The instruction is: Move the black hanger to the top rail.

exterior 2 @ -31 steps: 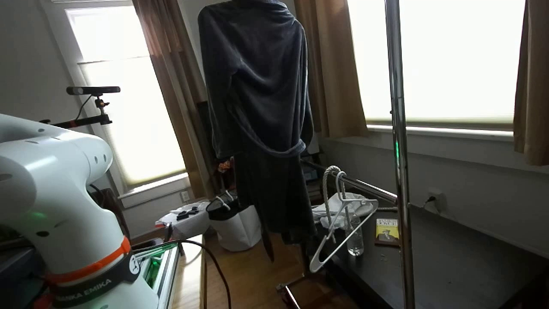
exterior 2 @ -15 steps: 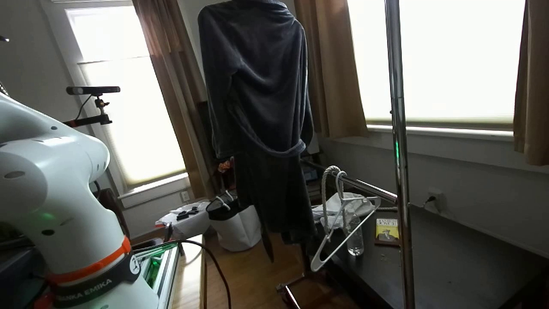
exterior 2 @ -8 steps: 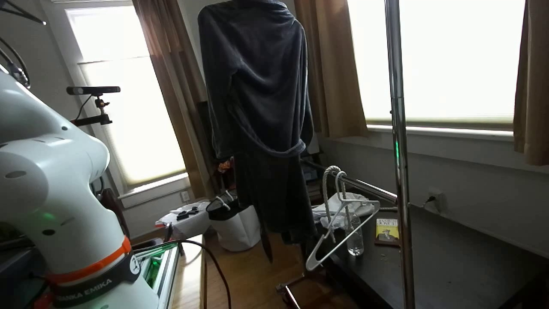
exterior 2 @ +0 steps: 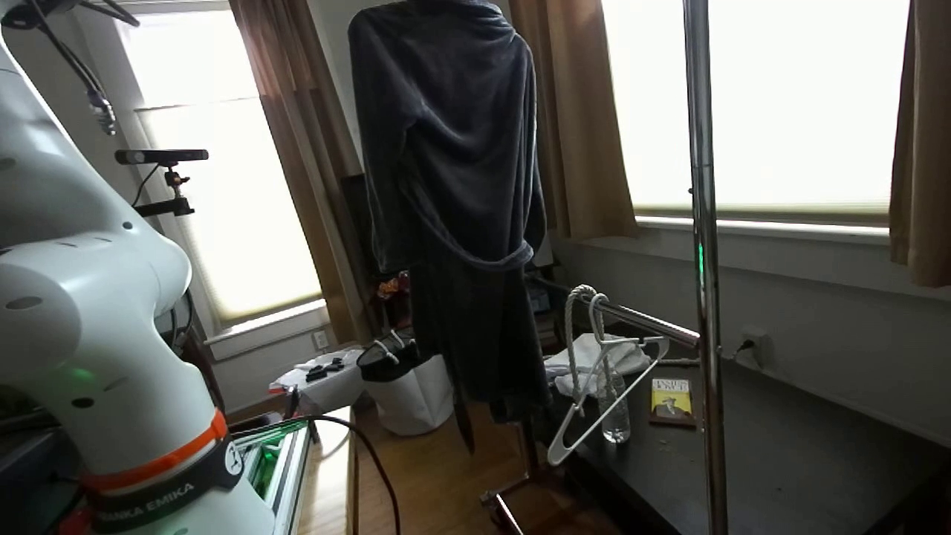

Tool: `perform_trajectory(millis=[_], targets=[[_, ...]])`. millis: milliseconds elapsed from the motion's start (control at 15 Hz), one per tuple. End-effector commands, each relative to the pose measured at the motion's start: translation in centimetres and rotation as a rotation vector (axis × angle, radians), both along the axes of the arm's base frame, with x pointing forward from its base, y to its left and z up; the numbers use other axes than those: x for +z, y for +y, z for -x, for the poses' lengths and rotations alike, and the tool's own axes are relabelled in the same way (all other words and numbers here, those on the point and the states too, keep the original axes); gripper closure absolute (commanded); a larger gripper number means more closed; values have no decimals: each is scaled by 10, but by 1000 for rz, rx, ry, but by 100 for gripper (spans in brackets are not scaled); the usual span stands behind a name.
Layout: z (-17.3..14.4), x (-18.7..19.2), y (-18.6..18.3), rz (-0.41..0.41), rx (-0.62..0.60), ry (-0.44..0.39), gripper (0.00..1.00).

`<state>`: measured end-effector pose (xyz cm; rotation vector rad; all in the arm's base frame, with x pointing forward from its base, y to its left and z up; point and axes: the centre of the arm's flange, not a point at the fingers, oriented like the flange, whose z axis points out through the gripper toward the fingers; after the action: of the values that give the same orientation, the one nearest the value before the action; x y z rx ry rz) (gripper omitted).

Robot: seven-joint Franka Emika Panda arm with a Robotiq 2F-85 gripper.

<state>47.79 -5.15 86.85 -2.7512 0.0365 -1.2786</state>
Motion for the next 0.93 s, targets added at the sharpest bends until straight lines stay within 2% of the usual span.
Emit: perform_trajectory(millis=[0, 400, 600, 867], targets=[[-1, 5, -13, -21, -5, 59, 66], [28, -26, -1, 23, 53, 100, 22], [67, -55, -4, 60, 105, 110, 1], [122, -63, -24, 110, 182, 30, 0]])
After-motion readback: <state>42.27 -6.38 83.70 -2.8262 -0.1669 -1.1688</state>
